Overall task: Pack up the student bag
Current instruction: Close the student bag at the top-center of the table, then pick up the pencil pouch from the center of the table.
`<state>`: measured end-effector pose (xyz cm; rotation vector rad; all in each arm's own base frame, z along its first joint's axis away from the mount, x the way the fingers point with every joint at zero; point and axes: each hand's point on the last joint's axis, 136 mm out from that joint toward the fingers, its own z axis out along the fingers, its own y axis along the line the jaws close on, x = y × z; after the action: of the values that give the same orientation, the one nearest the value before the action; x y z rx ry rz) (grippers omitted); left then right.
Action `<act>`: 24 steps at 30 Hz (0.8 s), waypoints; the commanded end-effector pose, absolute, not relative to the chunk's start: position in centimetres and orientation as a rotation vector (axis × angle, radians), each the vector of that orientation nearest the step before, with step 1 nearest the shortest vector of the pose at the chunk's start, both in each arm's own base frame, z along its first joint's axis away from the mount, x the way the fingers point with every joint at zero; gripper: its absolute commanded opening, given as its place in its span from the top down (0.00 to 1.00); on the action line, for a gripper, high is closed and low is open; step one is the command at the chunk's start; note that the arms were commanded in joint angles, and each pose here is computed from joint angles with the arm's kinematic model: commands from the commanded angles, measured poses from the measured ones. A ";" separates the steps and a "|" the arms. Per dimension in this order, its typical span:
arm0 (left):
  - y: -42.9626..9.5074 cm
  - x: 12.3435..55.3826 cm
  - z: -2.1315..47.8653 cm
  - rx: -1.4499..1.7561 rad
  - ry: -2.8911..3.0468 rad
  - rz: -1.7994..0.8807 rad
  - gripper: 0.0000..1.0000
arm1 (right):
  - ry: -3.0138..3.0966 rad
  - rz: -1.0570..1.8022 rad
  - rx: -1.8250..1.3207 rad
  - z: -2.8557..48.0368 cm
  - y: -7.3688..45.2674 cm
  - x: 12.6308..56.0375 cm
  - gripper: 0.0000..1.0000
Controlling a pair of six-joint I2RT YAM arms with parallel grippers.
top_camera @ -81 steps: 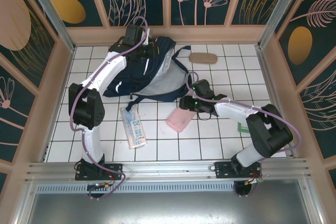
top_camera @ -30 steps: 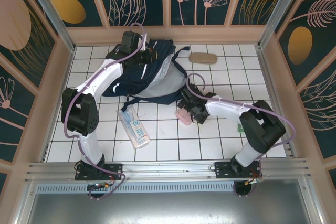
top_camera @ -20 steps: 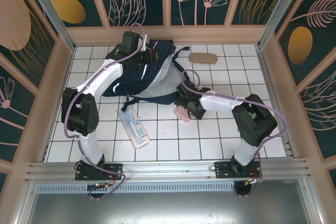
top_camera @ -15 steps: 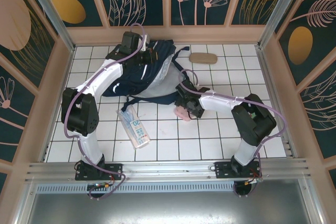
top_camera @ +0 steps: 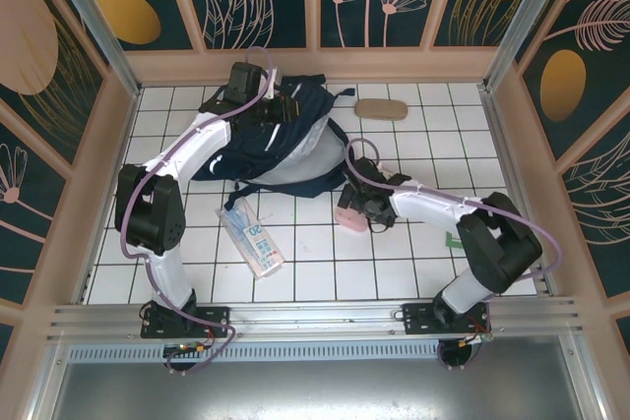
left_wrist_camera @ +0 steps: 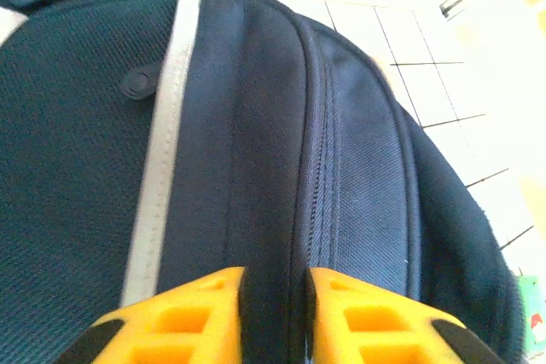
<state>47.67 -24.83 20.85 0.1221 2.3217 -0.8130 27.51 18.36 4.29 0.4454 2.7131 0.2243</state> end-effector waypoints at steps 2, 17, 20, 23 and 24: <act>-24.2 46.6 19.5 0.107 2.369 -0.814 0.67 | 2.657 0.355 0.472 6.1 17.2 27.5 0.01; -34.5 33.3 8.9 0.421 2.626 -0.891 0.74 | 2.470 0.862 0.622 6.3 15.9 27.1 0.30; -35.7 31.6 7.2 0.464 2.662 -0.911 0.75 | 2.469 0.894 0.622 5.9 16.3 27.3 0.34; -36.4 30.2 5.3 0.503 2.708 -0.908 0.75 | 2.480 0.904 0.616 5.3 16.6 27.4 0.37; -36.4 30.0 4.6 0.507 2.723 -0.893 0.75 | 2.477 0.914 0.613 5.2 16.7 27.4 0.38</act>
<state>30.61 -36.01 6.21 0.5035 2.6926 -0.8822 26.95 15.98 5.04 0.6286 2.5068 0.8389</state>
